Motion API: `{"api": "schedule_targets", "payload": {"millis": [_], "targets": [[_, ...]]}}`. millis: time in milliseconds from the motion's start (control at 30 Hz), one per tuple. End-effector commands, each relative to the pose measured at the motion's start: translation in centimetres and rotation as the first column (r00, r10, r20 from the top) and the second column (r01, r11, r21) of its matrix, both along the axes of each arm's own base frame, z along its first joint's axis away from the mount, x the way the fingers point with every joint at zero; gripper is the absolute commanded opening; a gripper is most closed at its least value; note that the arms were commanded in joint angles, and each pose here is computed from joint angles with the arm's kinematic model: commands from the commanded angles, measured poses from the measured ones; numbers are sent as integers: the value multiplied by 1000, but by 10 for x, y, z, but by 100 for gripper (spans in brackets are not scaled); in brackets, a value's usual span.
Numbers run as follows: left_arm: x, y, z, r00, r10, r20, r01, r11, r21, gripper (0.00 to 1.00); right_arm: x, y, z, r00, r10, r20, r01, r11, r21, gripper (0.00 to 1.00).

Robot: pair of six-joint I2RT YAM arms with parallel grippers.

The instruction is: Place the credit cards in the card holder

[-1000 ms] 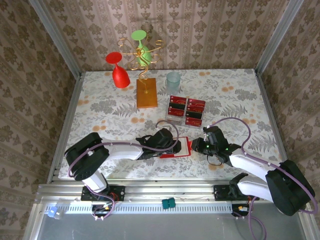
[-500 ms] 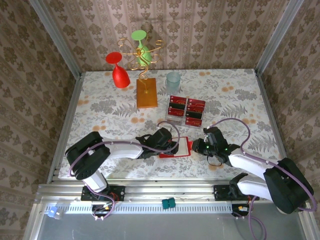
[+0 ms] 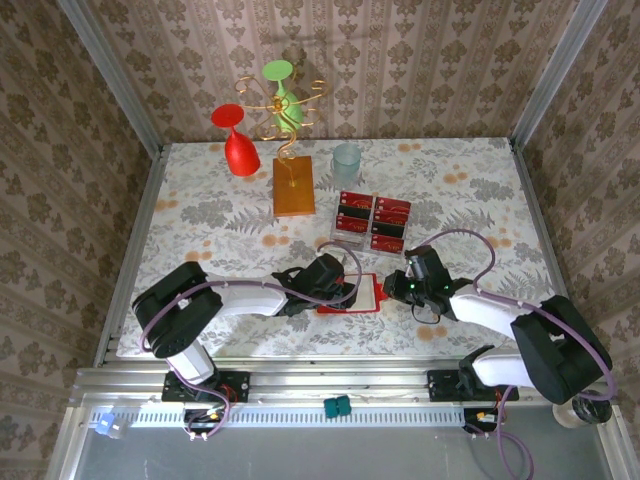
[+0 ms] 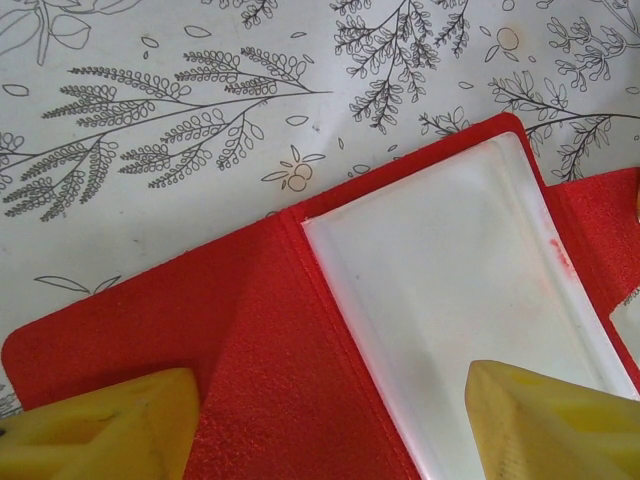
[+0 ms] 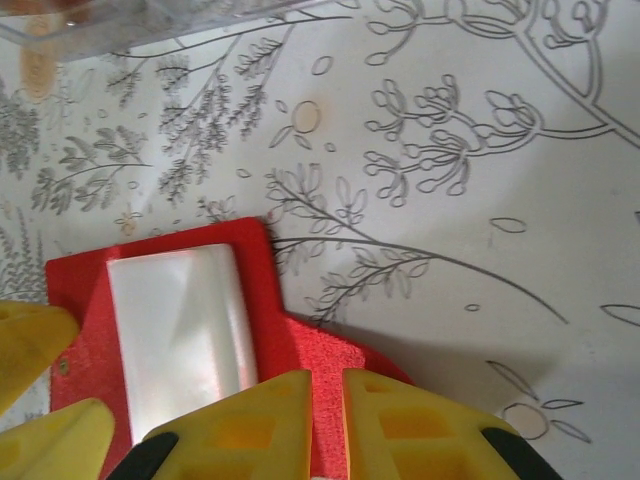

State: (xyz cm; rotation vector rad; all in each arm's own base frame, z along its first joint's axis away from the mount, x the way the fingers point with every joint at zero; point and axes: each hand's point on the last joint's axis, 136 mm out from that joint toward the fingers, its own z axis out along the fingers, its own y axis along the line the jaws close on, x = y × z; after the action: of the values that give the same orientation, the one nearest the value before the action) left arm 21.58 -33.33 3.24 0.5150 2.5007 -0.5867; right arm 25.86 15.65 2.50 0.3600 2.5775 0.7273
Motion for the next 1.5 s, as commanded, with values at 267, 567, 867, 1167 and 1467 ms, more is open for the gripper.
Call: {"api": "schedule_targets", "payload": {"millis": [267, 567, 867, 1167, 1467], "targets": [[6, 7, 0, 998, 40, -41, -39, 999, 26, 72, -13, -9, -15, 1000, -12, -16, 12, 1000, 0, 17], [-5, 7, -8, 959, 229, -165, -232, 973, -2, 72, -18, -10, -21, 999, -18, -27, 18, 1000, 11, 16], [-7, 7, 8, 939, 321, -120, -324, 946, -1, 76, -22, -11, -24, 999, -26, -34, 27, 999, 20, 15], [1, 9, -14, 969, 243, -44, -244, 970, -13, 74, -23, -8, -19, 999, -25, -32, 26, 999, 45, 15], [4, 6, -11, 990, 141, -7, -141, 989, -52, 75, -8, 8, 14, 999, 44, 15, -44, 996, 73, 16]]}}
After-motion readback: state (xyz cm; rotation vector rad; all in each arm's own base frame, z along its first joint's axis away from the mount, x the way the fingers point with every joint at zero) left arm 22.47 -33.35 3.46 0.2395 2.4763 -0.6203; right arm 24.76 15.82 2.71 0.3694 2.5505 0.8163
